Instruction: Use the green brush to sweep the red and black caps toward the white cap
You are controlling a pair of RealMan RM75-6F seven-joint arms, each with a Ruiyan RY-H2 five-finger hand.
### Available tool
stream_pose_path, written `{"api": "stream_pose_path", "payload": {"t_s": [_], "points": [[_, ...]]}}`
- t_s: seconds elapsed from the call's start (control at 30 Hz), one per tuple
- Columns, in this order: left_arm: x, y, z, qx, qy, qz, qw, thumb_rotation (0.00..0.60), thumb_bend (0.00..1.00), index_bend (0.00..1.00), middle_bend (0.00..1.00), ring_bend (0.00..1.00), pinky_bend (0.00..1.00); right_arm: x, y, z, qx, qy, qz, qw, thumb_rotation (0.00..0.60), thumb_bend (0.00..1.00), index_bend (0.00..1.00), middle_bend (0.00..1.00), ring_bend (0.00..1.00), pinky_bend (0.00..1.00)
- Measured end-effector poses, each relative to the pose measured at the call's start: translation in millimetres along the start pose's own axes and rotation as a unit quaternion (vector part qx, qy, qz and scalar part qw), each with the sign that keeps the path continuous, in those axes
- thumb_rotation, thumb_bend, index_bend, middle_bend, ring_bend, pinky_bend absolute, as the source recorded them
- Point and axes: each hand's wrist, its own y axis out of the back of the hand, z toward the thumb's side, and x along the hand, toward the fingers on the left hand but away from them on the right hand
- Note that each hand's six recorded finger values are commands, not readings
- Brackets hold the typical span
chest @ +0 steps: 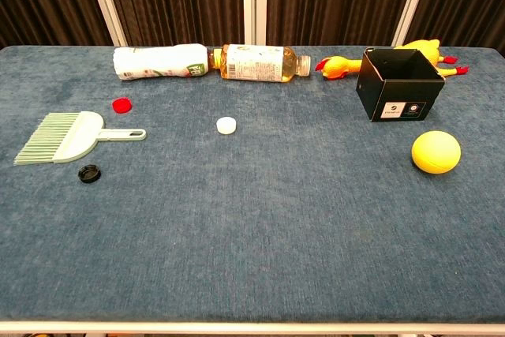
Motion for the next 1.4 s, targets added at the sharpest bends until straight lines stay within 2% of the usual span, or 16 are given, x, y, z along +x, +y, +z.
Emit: {"api": "stream_pose_path", "payload": {"t_s": [0.23,0.4,0.5,0.63,0.77,0.9,1.1,1.4], "points": [[2,3,5,0.002,-0.009,0.005,0.9999,0.6,0.01,0.29,0.29,0.18,0.16,1,1,0,-0.001,0.003,-0.004,1.0,0.6,0.24,0.03,0.14,0.0,0.03],[19,10,17,-0.001,-0.039,0.012,0.9992,0.6,0.03,0.29,0.32,0.19,0.16,-1,7,-2,0.01,0.005,-0.011,0.9999,0.6,0.24,0.03,0.14,0.0,0.03],[36,15,31,-0.004,-0.065,0.014,0.9978,0.6,0.07,0.33,0.35,0.24,0.16,-3,13,-2,0.021,0.009,-0.016,0.9996,0.6,0.24,0.03,0.14,0.0,0.03],[62,16,57,-0.013,-0.103,-0.002,0.9946,0.6,0.11,0.34,0.36,0.24,0.16,-10,23,-2,0.036,0.016,-0.021,0.999,0.6,0.24,0.03,0.14,0.0,0.03],[92,12,88,-0.022,-0.137,-0.034,0.9897,0.6,0.12,0.37,0.38,0.24,0.16,-14,27,-1,0.042,0.021,-0.023,0.9986,0.6,0.24,0.03,0.14,0.0,0.03],[123,-4,122,-0.021,-0.158,-0.076,0.9843,0.6,0.12,0.38,0.4,0.24,0.16,-16,27,-2,0.042,0.02,-0.02,0.9987,0.6,0.24,0.03,0.14,0.0,0.03],[159,-40,153,0.001,-0.145,-0.12,0.9821,0.6,0.12,0.38,0.44,0.24,0.17,-18,29,-4,0.04,0.017,-0.017,0.9989,0.6,0.24,0.03,0.14,0.0,0.03],[173,-105,178,0.037,-0.106,-0.188,0.9757,0.6,0.13,0.38,0.45,0.26,0.18,-20,27,-5,0.04,0.018,-0.009,0.999,0.6,0.24,0.03,0.14,0.0,0.03]]}}
